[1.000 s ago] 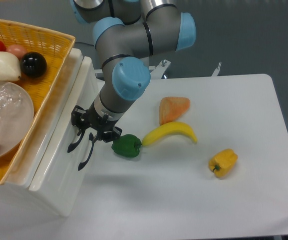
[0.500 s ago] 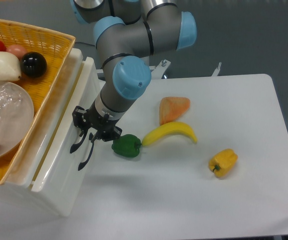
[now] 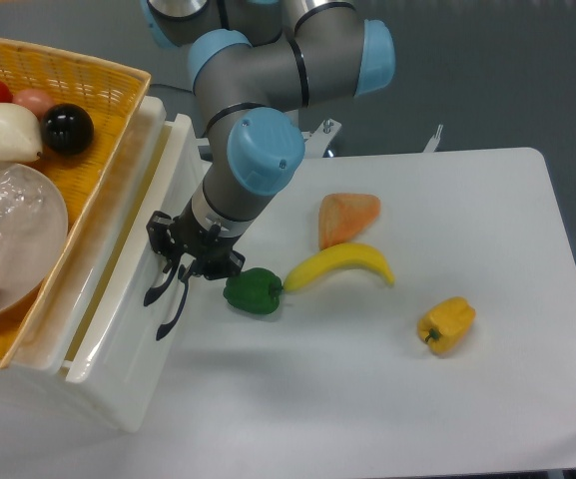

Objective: Slide the top white drawer open
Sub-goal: 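Pull the handle outward to start sliding the upper drawer open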

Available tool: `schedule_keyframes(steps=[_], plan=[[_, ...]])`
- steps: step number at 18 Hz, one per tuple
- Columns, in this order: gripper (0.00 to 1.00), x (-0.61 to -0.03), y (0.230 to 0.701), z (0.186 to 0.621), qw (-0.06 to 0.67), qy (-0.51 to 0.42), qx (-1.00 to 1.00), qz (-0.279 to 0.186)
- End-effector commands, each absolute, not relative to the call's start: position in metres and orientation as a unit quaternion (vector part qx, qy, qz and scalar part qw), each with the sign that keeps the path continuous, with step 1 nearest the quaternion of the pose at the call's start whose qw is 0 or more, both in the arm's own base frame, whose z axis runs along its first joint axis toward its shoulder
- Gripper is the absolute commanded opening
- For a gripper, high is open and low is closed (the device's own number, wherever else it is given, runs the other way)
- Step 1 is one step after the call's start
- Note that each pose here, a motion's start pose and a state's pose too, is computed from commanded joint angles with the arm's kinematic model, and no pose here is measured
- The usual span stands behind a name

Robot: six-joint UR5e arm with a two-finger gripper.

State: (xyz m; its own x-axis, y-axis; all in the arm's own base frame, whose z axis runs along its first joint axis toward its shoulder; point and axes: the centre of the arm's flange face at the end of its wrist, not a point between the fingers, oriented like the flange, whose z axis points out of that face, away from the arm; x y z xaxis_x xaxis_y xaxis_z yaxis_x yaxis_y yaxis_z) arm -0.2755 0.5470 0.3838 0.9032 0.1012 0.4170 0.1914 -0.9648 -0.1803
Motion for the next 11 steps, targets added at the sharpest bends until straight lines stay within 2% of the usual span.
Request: schedule_keyframes(steps=[11], plan=[[0.23, -0.2792, 0.5488, 0.3826, 0.110, -0.072, -0.970, -0.202]])
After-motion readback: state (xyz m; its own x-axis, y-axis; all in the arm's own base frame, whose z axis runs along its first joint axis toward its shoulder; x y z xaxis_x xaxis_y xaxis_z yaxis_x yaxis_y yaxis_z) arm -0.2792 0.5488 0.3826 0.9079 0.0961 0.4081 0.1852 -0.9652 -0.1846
